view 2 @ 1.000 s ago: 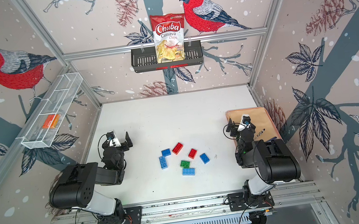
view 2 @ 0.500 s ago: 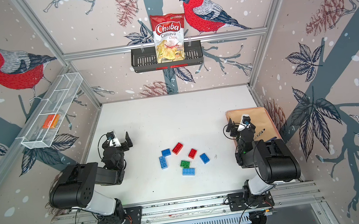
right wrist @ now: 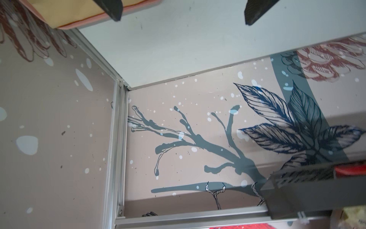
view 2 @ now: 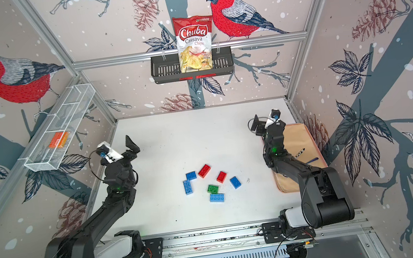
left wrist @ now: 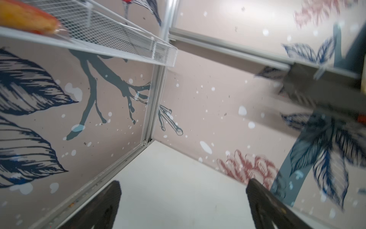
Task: Assemble a rectangle with lego
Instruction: Adjust the lego brick at the center of the board.
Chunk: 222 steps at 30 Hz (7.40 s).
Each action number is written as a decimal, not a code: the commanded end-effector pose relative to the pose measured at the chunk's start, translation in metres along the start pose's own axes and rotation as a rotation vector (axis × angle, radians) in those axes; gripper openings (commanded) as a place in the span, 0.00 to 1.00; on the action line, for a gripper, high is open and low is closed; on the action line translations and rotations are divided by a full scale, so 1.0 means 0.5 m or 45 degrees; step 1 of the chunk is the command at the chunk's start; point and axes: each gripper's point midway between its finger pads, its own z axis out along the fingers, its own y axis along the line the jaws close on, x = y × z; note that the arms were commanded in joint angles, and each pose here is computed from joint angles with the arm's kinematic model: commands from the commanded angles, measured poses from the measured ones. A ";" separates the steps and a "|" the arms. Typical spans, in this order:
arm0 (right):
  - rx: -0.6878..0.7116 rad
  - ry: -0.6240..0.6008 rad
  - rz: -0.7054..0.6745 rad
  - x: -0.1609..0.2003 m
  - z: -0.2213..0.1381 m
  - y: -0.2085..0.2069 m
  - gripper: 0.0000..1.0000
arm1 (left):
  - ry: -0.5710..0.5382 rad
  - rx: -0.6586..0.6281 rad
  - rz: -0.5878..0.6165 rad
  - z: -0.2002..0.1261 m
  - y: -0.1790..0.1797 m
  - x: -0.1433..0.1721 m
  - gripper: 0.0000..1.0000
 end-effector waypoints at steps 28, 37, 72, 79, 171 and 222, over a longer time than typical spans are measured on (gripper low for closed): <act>-0.127 0.310 0.694 0.046 -0.049 -0.060 0.98 | 0.250 0.801 0.602 -0.139 -0.412 0.083 0.99; -0.166 0.551 0.470 0.118 -0.030 0.075 1.00 | 0.590 0.859 0.686 -0.199 -0.405 0.194 0.99; -0.242 0.928 0.209 0.259 -0.061 0.187 0.98 | 1.672 1.144 1.305 -0.426 -0.394 0.622 0.54; -0.238 0.923 0.178 0.262 -0.064 0.191 0.99 | 1.731 1.083 1.360 -0.423 -0.367 0.663 0.37; -1.708 0.565 0.443 0.055 -0.330 0.575 0.41 | 1.350 2.082 -0.179 -0.398 -0.561 0.242 0.00; -0.220 1.399 -0.359 0.466 -0.085 0.369 0.46 | 0.715 1.048 0.874 -0.229 -0.423 0.288 0.76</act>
